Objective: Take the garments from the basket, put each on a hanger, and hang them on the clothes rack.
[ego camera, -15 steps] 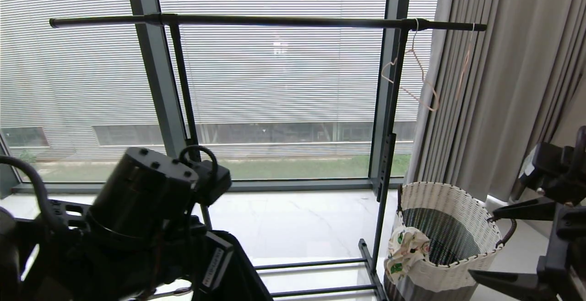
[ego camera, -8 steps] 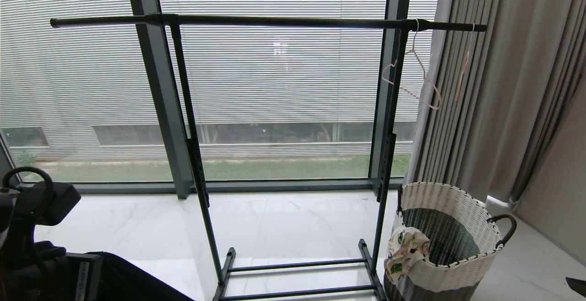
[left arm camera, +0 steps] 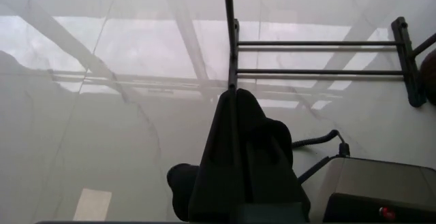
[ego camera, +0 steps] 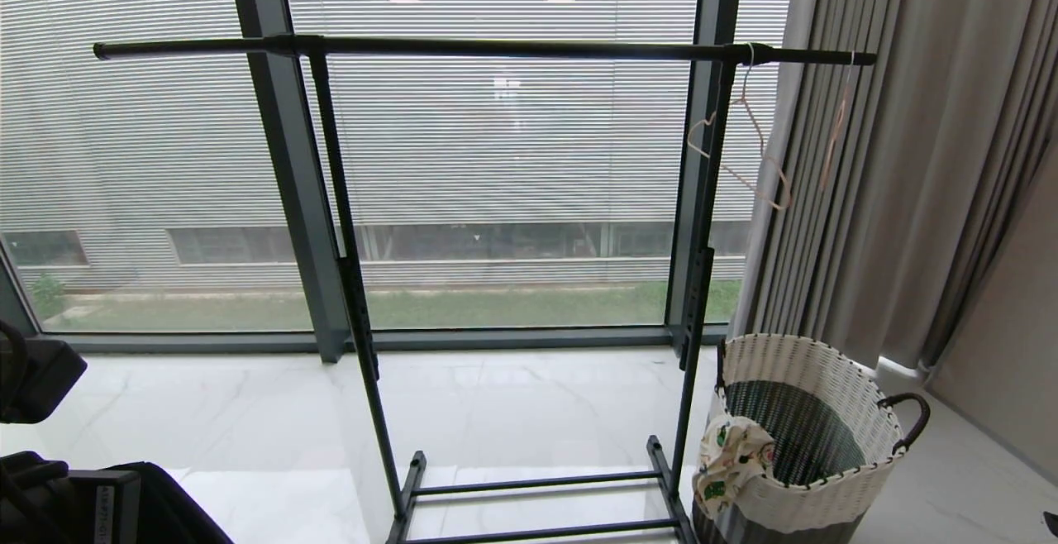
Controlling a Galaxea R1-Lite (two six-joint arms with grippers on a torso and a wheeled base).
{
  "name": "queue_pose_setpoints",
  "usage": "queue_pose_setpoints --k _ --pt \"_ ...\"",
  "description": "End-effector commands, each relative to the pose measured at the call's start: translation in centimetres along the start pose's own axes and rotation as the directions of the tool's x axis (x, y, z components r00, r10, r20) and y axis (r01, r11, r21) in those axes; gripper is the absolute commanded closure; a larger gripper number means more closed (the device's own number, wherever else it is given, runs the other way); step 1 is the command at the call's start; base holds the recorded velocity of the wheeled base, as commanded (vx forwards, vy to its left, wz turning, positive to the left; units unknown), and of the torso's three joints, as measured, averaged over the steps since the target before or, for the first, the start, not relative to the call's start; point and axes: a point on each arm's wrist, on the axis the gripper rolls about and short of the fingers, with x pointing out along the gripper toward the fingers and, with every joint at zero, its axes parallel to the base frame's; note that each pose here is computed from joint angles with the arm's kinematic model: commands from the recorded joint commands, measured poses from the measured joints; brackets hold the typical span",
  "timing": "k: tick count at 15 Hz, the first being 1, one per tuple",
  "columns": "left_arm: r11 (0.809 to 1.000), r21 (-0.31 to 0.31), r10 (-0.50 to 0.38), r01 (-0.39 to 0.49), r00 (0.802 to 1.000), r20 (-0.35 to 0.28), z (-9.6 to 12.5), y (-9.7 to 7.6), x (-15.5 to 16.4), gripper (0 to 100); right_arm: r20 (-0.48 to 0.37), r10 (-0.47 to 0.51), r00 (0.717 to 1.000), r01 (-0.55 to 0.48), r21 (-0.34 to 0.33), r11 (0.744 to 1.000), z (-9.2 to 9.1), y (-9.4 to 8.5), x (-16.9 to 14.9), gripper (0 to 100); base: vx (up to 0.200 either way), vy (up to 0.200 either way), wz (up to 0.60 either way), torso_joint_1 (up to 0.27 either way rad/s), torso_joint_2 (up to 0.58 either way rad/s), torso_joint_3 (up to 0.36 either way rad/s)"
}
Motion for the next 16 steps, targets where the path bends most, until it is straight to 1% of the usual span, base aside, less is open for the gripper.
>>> queue_pose_setpoints --k 1,3,8,10,11,13,14,16 --pt "1.000 0.008 0.000 0.000 1.000 0.009 0.0 0.0 -0.2 100 -0.001 0.004 1.000 -0.004 -0.001 1.000 0.1 0.0 0.1 0 0.000 0.000 0.00 0.129 -0.39 -0.251" --pt "1.000 0.018 0.000 0.000 1.000 0.013 -0.1 0.1 -0.3 100 -0.011 0.007 1.000 -0.007 -0.001 1.000 -0.1 0.1 0.3 0 0.000 0.000 0.00 0.151 -0.42 -0.276" --pt "1.000 0.019 0.001 -0.001 1.000 0.013 0.0 0.1 -0.2 100 -0.019 0.009 1.000 -0.009 -0.002 1.000 -0.1 0.1 0.5 0 0.000 0.000 0.00 0.180 -0.45 -0.281" --pt "1.000 0.019 0.000 0.000 1.000 0.013 0.0 0.0 -0.2 100 -0.010 0.006 1.000 -0.006 -0.001 1.000 0.1 0.0 0.8 0 0.000 0.000 0.00 0.190 -0.47 -0.276" --pt "1.000 0.024 0.001 -0.001 1.000 0.015 0.0 0.1 -0.3 100 0.003 0.003 1.000 -0.003 0.000 1.000 0.6 0.0 1.1 0 0.000 0.000 0.00 0.203 -0.48 -0.266" --pt "0.999 0.050 0.000 0.000 1.000 0.015 0.0 0.1 -0.3 100 0.017 -0.001 1.000 0.001 0.001 1.000 1.1 -0.1 1.6 0 0.000 0.000 0.00 0.210 -0.49 -0.283" --pt "0.999 0.053 0.000 0.000 1.000 0.015 0.0 0.1 -0.3 100 0.018 -0.001 1.000 0.001 0.001 1.000 1.3 -0.2 1.8 0 0.000 0.000 0.00 0.217 -0.50 -0.281" --pt "0.999 0.053 0.001 -0.002 1.000 0.015 0.0 0.1 -0.3 100 0.021 -0.002 1.000 0.002 0.001 1.000 1.3 -0.2 1.9 0 0.000 0.000 0.00 0.217 -0.49 -0.283"
